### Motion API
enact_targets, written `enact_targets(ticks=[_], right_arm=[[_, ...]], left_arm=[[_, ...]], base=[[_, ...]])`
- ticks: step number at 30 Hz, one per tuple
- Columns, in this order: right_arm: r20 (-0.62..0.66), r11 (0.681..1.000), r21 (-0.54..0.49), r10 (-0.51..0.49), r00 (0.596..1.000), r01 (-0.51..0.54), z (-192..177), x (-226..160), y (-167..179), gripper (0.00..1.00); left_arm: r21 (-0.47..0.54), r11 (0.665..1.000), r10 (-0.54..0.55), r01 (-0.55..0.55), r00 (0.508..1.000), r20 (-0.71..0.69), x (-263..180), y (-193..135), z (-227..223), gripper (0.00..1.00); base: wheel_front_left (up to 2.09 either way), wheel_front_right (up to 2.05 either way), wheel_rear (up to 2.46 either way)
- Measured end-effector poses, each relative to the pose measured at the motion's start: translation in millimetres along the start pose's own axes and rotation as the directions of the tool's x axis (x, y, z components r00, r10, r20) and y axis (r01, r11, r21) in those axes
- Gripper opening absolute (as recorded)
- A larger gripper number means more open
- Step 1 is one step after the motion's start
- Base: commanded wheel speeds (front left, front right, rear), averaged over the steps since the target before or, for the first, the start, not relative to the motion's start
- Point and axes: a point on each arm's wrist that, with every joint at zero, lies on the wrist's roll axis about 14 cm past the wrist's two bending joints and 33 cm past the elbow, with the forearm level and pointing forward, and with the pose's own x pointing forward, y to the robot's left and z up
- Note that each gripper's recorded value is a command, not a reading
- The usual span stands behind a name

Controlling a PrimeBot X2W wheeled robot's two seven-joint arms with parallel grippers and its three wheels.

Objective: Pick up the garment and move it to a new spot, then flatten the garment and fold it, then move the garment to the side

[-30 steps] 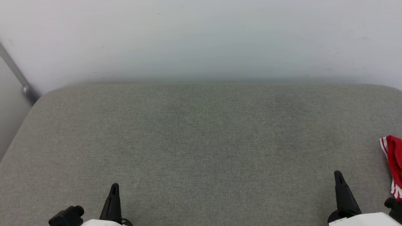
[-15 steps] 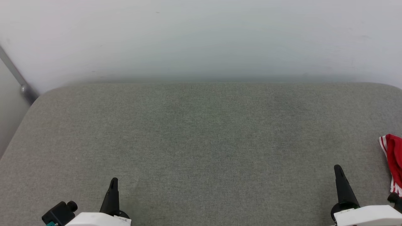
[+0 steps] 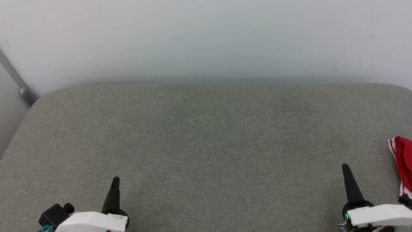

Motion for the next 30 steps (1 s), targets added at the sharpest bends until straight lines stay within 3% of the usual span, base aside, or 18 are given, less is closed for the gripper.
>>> enact_targets(ticks=[30], right_arm=[[-0.013, 0.960, 0.278, 0.007, 1.000, -0.003, 3.8, 12.6, 3.7, 0.00]], left_arm=[[-0.302, 0.953, -0.042, 0.036, 0.999, -0.013, 17.0, -10.2, 5.7, 0.00]], base=[[0.00, 0.00, 0.00]])
